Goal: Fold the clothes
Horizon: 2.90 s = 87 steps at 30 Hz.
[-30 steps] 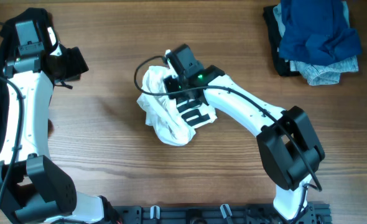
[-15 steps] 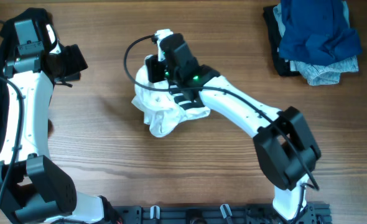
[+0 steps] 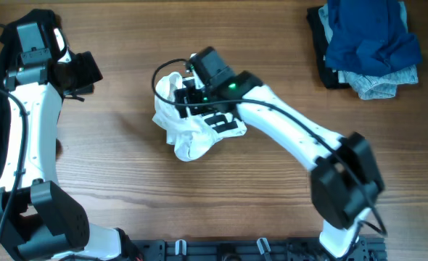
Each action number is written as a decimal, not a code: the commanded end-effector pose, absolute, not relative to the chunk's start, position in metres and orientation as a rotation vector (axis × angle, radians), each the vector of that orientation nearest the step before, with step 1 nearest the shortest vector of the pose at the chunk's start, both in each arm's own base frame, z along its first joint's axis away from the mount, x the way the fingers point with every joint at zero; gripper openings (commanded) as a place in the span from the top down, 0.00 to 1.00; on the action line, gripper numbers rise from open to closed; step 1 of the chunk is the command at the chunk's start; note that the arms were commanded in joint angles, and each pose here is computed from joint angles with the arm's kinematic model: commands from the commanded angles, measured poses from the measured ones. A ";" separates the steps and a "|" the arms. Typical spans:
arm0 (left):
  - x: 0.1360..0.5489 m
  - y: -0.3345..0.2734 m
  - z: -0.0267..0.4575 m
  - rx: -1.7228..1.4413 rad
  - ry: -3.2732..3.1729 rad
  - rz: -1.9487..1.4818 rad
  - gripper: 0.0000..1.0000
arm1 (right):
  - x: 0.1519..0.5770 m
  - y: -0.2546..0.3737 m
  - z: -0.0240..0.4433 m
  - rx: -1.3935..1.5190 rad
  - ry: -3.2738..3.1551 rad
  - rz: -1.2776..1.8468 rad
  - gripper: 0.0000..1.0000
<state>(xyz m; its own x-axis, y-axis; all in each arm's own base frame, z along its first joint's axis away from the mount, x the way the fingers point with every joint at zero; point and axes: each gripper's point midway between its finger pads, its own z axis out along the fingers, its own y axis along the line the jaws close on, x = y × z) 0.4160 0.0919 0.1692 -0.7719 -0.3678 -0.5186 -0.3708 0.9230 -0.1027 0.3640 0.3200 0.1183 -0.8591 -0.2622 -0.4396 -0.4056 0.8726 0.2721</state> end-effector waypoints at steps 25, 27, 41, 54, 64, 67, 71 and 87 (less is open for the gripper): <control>0.418 0.086 0.164 -0.510 2.544 -0.046 0.17 | 0.302 0.320 0.039 -0.974 2.838 0.350 0.96; 0.418 0.086 0.164 -0.511 2.544 -0.046 0.17 | 0.296 0.321 0.043 -0.994 2.852 0.331 0.96; 0.418 0.086 0.164 -0.511 2.544 -0.046 0.17 | 0.307 0.368 0.103 -0.954 2.747 0.542 0.72; 0.410 0.071 0.159 -0.490 2.595 -0.139 0.05 | 0.343 0.329 0.131 -0.520 2.784 0.414 0.05; 0.394 -0.007 0.127 -0.107 2.749 -0.614 0.00 | 0.425 0.189 0.189 -0.107 2.697 0.522 0.00; 0.391 -0.033 0.106 0.033 2.791 -0.730 0.00 | 0.432 0.159 0.186 -0.045 2.710 0.514 0.00; 0.385 -0.056 0.068 0.130 2.886 -0.782 0.00 | 0.437 0.137 0.185 0.001 2.712 0.490 0.00; 0.413 0.024 0.092 -0.356 2.734 -0.724 0.00 | 0.388 0.237 0.132 -0.377 2.864 0.455 0.00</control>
